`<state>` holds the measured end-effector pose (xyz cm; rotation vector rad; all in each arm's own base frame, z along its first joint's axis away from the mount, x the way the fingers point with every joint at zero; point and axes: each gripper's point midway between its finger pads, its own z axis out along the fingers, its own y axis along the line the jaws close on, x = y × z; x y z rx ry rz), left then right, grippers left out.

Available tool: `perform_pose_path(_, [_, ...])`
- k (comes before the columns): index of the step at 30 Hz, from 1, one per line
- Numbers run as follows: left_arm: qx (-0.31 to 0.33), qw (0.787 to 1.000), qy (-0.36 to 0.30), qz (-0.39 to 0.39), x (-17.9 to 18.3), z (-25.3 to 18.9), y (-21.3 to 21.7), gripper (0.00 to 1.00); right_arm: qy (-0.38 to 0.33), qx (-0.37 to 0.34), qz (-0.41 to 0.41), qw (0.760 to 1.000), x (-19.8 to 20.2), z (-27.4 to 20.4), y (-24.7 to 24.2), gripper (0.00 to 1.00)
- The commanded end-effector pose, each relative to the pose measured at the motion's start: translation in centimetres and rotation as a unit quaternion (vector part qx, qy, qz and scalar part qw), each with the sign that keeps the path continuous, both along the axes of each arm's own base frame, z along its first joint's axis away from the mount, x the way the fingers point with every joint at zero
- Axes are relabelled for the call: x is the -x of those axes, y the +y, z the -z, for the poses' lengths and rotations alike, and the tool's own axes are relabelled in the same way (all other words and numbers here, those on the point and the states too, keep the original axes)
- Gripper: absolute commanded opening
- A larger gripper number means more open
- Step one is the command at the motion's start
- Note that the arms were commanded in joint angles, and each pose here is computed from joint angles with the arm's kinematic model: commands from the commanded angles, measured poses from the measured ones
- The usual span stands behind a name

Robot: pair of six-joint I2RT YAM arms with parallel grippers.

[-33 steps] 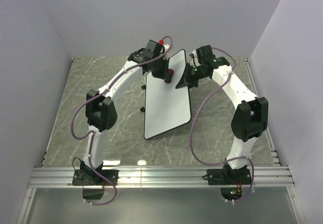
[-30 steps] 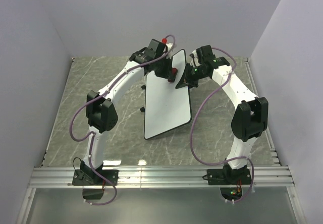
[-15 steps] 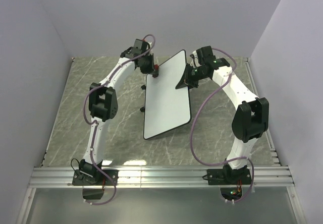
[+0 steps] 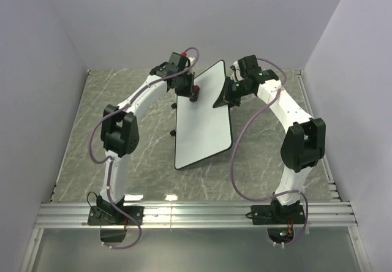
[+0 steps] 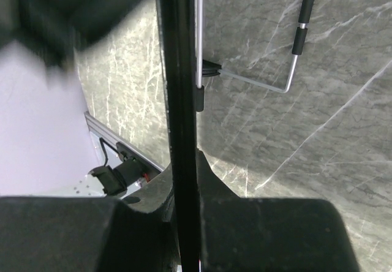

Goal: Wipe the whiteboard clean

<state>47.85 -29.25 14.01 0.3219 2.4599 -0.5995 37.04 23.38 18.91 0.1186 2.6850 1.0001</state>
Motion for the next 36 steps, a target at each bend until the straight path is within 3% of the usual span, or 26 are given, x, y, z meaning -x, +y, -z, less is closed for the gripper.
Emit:
perform_pose_path(1, [0.009, 0.996, 0.022, 0.080, 7.8, -2.0, -3.8, 0.00, 0.005, 0.048, -0.067, 0.997, 1.5, 3.1, 1.7, 0.00])
perform_pose_path(8, [0.007, 0.990, 0.064, 0.127, 18.8, -2.6, -1.4, 0.00, 0.012, 0.039, -0.060, 0.997, 0.8, 3.6, 2.3, 0.00])
perform_pose_path(11, [0.024, 0.990, 0.069, 0.120, 21.2, -3.0, -0.6, 0.00, 0.012, 0.040, -0.059, 0.997, 0.7, 3.7, 2.3, 0.00])
perform_pose_path(17, [0.065, 0.989, 0.082, 0.102, 22.2, -3.3, -1.1, 0.00, 0.012, 0.038, -0.062, 0.997, 0.8, 3.8, 2.3, 0.00])
perform_pose_path(25, [0.112, 0.989, 0.059, 0.082, 19.5, -4.1, -3.8, 0.00, 0.007, 0.028, -0.060, 0.998, 1.4, 3.4, 2.3, 0.00])
perform_pose_path(30, [0.034, 0.993, 0.106, 0.038, 18.1, 1.5, -2.8, 0.00, 0.003, 0.030, -0.061, 0.998, 2.0, 3.3, 2.0, 0.00])
perform_pose_path(33, [-0.032, 0.990, 0.135, 0.000, 18.4, 6.6, -0.1, 0.00, -0.004, 0.031, -0.059, 0.998, 2.2, 2.9, 1.8, 0.00])
perform_pose_path(36, [-0.054, 0.985, 0.162, -0.040, 18.1, 9.6, 2.4, 0.00, -0.004, 0.027, -0.056, 0.998, 2.5, 2.7, 1.7, 0.00])
